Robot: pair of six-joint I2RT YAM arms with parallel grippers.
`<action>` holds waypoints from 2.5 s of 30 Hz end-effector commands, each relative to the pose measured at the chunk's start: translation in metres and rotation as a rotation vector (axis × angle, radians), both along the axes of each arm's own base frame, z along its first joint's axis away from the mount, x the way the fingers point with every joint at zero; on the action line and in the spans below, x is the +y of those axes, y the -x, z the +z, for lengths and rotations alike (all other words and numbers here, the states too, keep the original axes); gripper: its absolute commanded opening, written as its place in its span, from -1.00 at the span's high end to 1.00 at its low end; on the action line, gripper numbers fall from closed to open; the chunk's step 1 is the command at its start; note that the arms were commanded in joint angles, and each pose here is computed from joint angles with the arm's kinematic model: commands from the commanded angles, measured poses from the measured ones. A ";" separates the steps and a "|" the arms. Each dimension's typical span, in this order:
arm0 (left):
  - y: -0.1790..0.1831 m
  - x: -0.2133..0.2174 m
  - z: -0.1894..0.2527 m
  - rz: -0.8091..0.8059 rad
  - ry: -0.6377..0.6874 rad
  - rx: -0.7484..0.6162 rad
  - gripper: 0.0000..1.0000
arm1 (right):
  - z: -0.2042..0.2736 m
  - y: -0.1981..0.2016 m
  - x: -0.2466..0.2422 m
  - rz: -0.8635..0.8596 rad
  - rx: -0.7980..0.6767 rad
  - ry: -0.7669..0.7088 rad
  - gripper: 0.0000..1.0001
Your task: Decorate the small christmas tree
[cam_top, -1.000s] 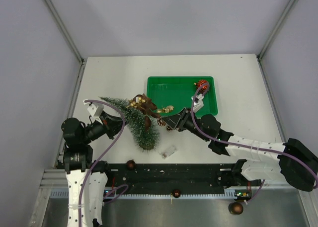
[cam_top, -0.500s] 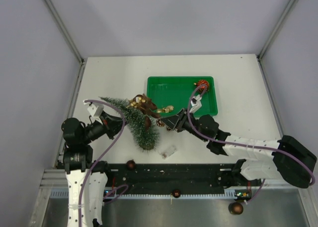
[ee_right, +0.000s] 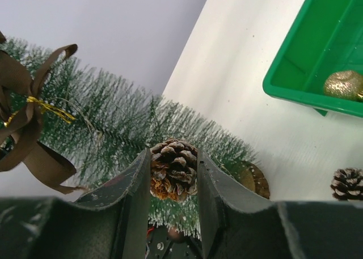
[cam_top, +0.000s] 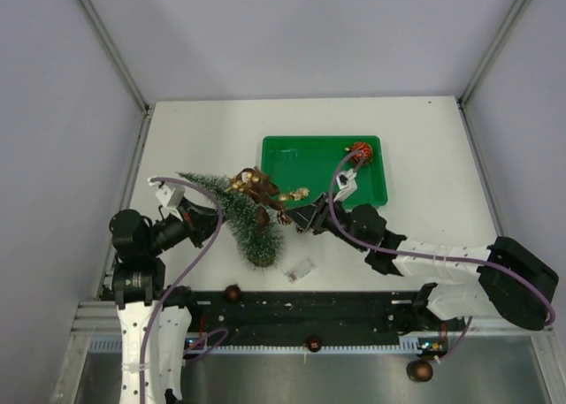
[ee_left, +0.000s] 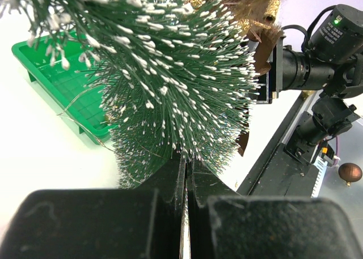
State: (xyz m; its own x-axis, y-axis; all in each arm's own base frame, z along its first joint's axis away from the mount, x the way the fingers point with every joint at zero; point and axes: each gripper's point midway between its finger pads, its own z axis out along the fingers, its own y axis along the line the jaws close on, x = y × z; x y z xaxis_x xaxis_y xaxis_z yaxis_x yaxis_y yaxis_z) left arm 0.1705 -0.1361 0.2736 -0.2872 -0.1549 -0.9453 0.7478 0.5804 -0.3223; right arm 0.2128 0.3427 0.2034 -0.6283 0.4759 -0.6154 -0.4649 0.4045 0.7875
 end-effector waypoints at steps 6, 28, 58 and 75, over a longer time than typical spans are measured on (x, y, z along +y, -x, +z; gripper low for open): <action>0.002 -0.002 -0.004 -0.020 0.014 0.045 1.00 | 0.009 0.014 -0.005 0.004 -0.036 -0.029 0.59; 0.005 -0.003 0.001 -0.024 0.022 0.037 1.00 | 0.034 0.023 0.006 -0.032 -0.053 -0.032 0.71; 0.005 -0.003 0.001 -0.027 0.018 0.037 1.00 | -0.013 0.025 -0.009 -0.073 0.003 0.185 0.76; 0.007 -0.004 0.006 -0.032 0.017 0.026 1.00 | 0.029 -0.008 0.019 -0.167 -0.073 0.137 0.83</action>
